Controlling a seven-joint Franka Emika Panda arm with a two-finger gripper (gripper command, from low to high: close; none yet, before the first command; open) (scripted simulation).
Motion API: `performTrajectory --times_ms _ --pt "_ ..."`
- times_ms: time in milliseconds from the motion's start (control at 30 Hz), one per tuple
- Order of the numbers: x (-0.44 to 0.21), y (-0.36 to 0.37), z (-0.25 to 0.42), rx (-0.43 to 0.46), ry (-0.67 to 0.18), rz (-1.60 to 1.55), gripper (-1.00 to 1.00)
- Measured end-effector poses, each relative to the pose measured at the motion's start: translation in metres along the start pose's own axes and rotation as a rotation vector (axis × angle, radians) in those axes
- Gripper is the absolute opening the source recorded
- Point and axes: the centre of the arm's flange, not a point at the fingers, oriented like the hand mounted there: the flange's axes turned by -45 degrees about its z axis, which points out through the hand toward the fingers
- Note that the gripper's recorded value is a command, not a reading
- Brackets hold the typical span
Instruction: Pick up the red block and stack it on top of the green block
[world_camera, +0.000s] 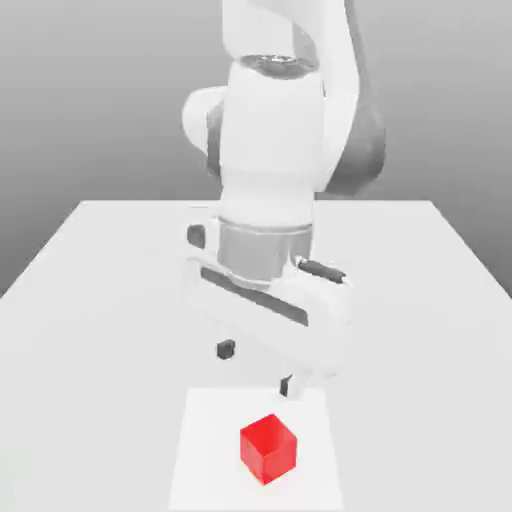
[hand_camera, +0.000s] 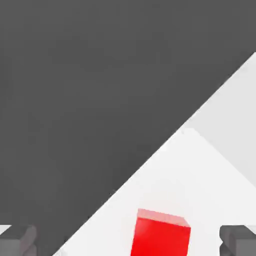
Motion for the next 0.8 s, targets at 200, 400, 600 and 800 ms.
performTrajectory --times_ms 200,400,600,800 --pt "-0.015 0.008 0.078 -0.027 -0.055 0.072 0.00" --pt "-0.017 0.010 0.096 -0.027 -0.054 0.072 -1.00" --pt "-0.014 0.008 0.066 -0.025 -0.054 0.074 -1.00" --pt "0.063 0.033 0.029 -0.027 -0.056 0.224 -1.00"
